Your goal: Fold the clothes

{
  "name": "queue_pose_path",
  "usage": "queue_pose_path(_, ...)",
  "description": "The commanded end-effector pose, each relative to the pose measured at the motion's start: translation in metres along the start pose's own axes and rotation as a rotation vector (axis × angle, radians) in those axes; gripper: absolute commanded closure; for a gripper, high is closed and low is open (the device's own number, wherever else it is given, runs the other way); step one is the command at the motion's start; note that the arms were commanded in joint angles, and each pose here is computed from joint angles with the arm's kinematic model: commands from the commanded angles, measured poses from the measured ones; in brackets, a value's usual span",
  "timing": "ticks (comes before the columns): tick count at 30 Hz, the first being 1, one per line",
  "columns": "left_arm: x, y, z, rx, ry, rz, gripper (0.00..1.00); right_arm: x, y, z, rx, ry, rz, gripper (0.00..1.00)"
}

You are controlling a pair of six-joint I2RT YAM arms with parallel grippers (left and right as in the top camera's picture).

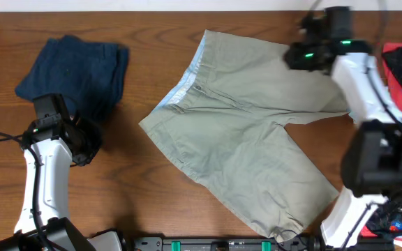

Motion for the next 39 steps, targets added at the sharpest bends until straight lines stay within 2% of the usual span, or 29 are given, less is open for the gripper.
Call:
queue_pose_path(1, 0.0, 0.002, 0.002, -0.002, 0.011, -0.007, 0.94, -0.049, 0.014, 0.023, 0.043, 0.085, 0.025, 0.78)
queue_pose_path(8, 0.0, 0.008, 0.009, 0.007, 0.047, -0.037, 0.94, -0.114, 0.055, 0.05, 0.1, 0.127, -0.012, 0.8)
queue_pose_path(11, 0.001, 0.011, 0.013, 0.004, 0.066, -0.052, 0.92, -0.133, 0.086, 0.064, 0.134, 0.145, -0.119, 0.81)
queue_pose_path(15, 0.001, 0.014, 0.017, -0.03, 0.088, -0.067, 0.78, -0.15, 0.139, 0.082, 0.189, 0.16, -0.285, 0.81)
queue_pose_path(21, 0.001, 0.016, 0.019, -0.032, 0.1, -0.075, 0.76, -0.154, 0.215, 0.111, 0.318, 0.172, -0.412, 0.79)
queue_pose_path(24, 0.001, 0.016, 0.02, -0.031, 0.103, -0.077, 0.76, -0.144, 0.252, 0.127, 0.422, 0.204, -0.544, 0.79)
queue_pose_path(27, 0.002, 0.017, 0.021, -0.029, 0.108, -0.082, 0.76, -0.134, 0.27, 0.138, 0.481, 0.249, -0.609, 0.77)
queue_pose_path(30, 0.002, 0.017, 0.021, -0.028, 0.11, -0.083, 0.75, -0.126, 0.272, 0.138, 0.549, 0.29, -0.598, 0.74)
queue_pose_path(32, 0.002, 0.018, 0.022, -0.028, 0.112, -0.085, 0.75, -0.118, 0.26, 0.123, 0.555, 0.302, -0.496, 0.68)
queue_pose_path(34, 0.002, 0.018, 0.022, -0.028, 0.114, -0.086, 0.75, -0.106, 0.237, 0.095, 0.543, 0.289, -0.323, 0.62)
queue_pose_path(39, 0.002, 0.018, 0.022, -0.028, 0.114, -0.087, 0.75, -0.05, 0.163, 0.016, 0.357, 0.186, 0.066, 0.6)
Point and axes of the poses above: each gripper's point midway between its finger pads, its own x axis back along the fingers, its own y axis along the line the jaws close on, z = x × y, the point moved 5 cm from there along x, back along the fingers, and after that the axes turned 1 degree about x, right-handed, at the moved point
